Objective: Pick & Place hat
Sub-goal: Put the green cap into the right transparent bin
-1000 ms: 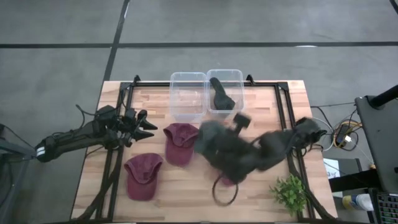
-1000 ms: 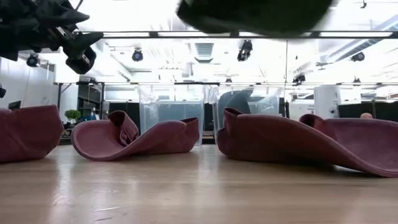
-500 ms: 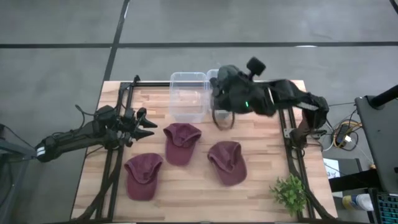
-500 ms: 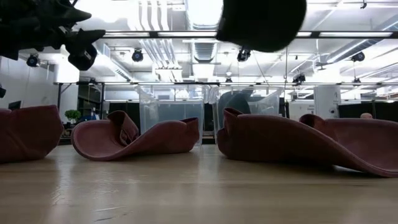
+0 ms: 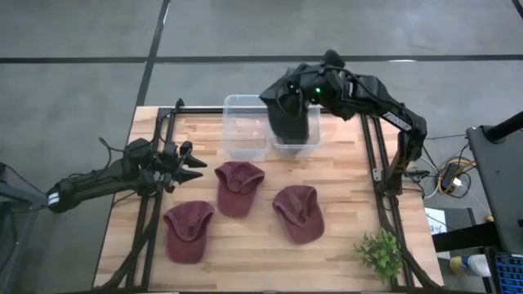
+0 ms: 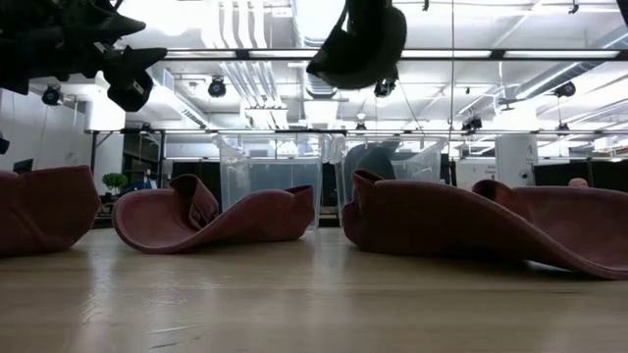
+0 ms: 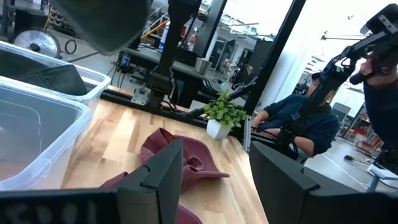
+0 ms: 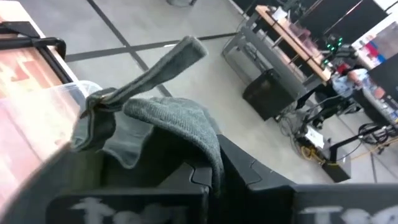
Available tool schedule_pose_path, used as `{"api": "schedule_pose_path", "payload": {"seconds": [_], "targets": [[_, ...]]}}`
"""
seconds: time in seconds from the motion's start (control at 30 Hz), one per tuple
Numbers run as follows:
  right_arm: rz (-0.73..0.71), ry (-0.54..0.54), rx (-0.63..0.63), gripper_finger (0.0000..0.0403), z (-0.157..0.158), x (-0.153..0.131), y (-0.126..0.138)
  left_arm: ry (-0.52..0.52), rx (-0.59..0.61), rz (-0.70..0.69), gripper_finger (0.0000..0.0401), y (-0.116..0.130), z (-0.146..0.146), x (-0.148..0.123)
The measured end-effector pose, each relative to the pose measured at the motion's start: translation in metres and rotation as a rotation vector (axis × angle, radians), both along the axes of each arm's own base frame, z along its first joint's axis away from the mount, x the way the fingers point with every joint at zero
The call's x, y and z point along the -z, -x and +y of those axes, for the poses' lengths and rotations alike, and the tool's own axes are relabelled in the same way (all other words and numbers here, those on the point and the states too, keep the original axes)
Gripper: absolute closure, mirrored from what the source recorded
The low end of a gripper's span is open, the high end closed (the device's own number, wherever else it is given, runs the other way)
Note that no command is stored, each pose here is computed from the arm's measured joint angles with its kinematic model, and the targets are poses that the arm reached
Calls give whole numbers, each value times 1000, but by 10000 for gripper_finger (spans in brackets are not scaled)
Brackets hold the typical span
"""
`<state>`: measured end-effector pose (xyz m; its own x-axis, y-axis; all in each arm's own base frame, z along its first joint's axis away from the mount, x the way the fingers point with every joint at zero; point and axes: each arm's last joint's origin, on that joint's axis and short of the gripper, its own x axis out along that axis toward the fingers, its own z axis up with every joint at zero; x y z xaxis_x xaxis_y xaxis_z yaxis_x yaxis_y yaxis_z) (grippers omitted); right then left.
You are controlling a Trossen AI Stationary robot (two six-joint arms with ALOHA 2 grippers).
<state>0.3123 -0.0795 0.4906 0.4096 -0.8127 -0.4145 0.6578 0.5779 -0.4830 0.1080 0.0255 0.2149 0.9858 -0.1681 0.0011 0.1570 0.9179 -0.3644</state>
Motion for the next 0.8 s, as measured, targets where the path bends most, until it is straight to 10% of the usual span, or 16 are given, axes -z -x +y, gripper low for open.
{"api": "schedule_pose_path", "payload": {"seconds": [0.8], "targets": [[76,-146,75,395,-52,40,-17,-14,-1,-2,223,0,0,0]]}}
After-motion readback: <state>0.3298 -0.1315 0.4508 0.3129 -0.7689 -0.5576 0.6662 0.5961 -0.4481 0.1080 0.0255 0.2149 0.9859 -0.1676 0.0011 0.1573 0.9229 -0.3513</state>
